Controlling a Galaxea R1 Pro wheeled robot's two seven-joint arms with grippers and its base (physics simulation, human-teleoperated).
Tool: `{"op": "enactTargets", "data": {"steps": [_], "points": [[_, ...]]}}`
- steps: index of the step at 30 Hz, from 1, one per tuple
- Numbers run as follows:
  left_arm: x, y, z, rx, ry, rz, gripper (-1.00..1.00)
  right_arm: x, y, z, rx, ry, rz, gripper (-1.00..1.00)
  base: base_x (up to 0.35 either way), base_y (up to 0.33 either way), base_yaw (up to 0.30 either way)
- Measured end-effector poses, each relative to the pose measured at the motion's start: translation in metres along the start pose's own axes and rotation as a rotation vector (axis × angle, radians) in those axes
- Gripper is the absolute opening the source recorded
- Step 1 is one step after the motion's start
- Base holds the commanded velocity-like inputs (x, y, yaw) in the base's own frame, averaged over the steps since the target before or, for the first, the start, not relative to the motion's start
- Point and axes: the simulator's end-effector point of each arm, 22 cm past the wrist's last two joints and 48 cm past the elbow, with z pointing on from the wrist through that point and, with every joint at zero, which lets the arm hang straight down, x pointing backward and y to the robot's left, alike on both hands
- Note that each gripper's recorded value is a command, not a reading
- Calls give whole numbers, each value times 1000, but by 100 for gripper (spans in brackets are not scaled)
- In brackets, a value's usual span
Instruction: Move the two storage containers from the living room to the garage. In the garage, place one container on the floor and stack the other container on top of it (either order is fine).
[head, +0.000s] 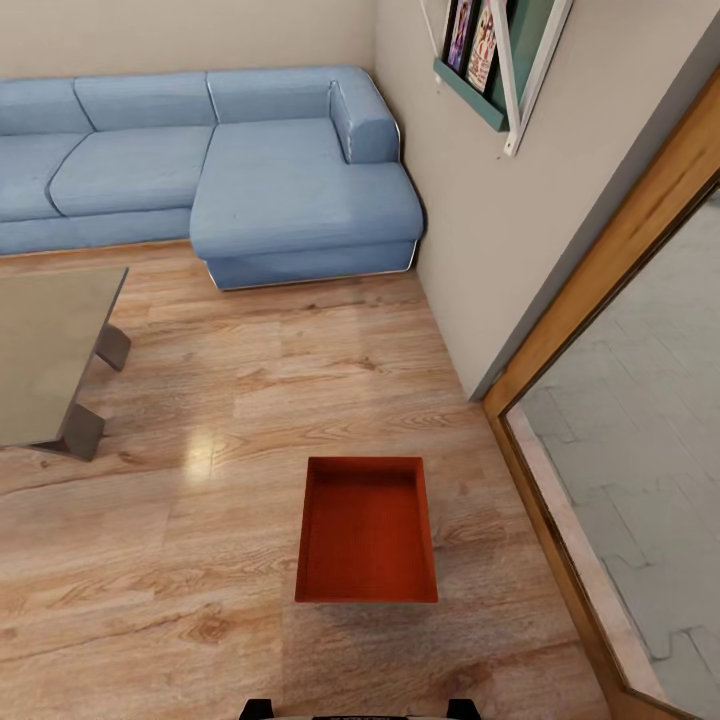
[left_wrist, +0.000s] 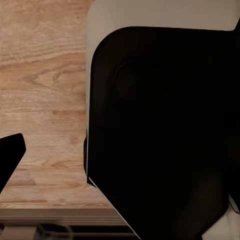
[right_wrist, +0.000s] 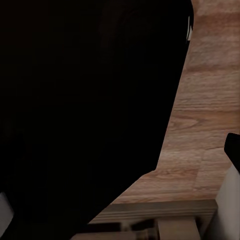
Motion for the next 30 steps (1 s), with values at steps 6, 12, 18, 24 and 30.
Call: {"op": "enactTargets", "data": {"steps": [6,12,18,24,30], "points": [[0,0,0,0,0,0,100,0,0,0,0,0,0,100,0,0,0],[0,0,0,0,0,0,100,1,-1,0,1,2,0,100,0,0,0],[0,0,0,0,-1,0,100,0,-2,0,3,1,0,100,0,0,0],[0,0,0,0,-1,0,100,1,-1,0,1,2,0,100,0,0,0],[1,0,0,-1,2,0,100,2,0,0,-2,10,-1,100,0,0,109]]}}
